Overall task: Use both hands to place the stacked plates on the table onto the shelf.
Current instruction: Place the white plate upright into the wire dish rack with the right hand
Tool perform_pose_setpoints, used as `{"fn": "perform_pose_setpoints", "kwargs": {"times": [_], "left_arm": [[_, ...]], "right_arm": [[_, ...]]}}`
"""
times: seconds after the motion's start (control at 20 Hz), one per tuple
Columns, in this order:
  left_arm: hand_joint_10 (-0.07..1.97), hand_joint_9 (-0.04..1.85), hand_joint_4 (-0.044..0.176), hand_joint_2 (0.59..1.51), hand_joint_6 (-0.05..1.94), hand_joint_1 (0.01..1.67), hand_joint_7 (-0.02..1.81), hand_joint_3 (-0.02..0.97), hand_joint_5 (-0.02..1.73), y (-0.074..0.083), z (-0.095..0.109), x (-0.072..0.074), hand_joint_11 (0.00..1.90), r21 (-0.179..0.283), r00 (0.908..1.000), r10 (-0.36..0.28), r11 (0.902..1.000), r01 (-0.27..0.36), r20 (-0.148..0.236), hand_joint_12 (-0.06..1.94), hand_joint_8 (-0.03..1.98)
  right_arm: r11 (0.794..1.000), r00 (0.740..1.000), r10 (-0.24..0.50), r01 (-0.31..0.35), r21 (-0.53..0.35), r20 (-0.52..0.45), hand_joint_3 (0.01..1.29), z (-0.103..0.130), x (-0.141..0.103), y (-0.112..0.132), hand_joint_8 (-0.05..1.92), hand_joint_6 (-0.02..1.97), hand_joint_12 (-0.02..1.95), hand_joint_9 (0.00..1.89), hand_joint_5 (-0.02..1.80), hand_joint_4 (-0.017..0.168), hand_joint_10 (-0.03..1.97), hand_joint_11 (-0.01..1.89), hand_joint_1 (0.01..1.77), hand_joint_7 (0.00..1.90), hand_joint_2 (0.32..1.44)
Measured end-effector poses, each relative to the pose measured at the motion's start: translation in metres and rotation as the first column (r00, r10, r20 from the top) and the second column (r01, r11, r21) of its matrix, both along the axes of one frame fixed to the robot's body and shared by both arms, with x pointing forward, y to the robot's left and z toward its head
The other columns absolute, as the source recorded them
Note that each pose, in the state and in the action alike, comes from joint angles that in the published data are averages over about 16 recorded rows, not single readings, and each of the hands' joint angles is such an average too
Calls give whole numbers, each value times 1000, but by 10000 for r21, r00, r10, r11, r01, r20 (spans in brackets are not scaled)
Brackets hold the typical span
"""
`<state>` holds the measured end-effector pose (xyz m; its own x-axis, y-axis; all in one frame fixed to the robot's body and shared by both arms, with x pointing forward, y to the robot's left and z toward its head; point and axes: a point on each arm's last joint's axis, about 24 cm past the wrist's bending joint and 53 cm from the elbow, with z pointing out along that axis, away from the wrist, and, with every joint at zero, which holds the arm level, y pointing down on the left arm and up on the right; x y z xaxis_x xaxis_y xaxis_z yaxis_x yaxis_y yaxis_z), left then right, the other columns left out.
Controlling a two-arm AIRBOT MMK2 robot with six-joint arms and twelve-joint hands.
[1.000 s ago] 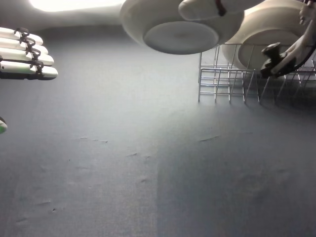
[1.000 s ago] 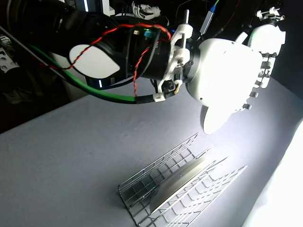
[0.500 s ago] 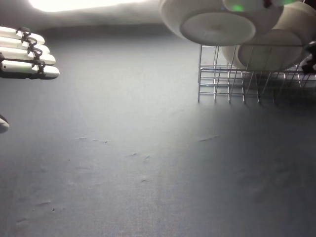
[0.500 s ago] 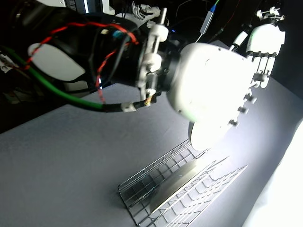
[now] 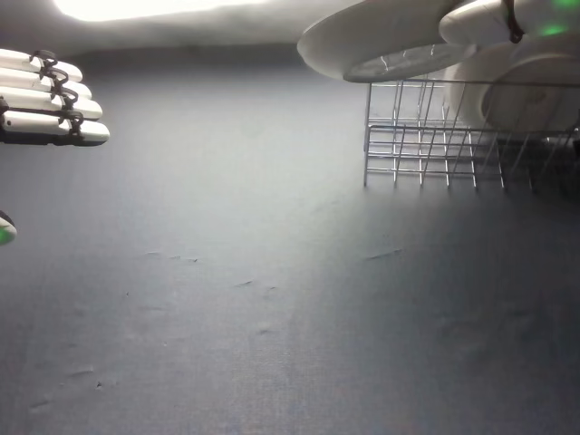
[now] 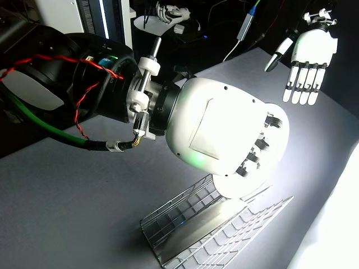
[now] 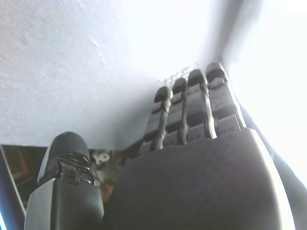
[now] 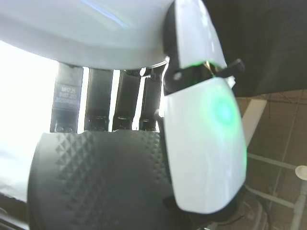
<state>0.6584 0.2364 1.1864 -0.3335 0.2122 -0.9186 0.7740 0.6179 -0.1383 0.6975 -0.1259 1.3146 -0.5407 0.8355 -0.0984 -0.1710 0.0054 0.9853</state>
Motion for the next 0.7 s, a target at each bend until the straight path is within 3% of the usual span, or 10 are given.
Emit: {"fn": "perform_pose_setpoints", "kwargs": {"times": [0.25,0.7], "left_arm": [[15,22,4,1173,7,14,19,19,22,0,0,0,13,-7,10000,0,10000,0,-9,11,3],[15,22,4,1172,6,14,19,19,21,0,0,0,13,-12,10000,-8,10000,8,-18,11,3]], "right_arm": [[10000,10000,41,-41,15,41,12,2,-1,2,759,852,1267,1034,956,-6,1009,887,1372,1106,992],[9996,9995,198,-203,218,237,12,15,-3,10,906,907,1238,1028,894,-6,1030,923,1386,1028,998]]}}
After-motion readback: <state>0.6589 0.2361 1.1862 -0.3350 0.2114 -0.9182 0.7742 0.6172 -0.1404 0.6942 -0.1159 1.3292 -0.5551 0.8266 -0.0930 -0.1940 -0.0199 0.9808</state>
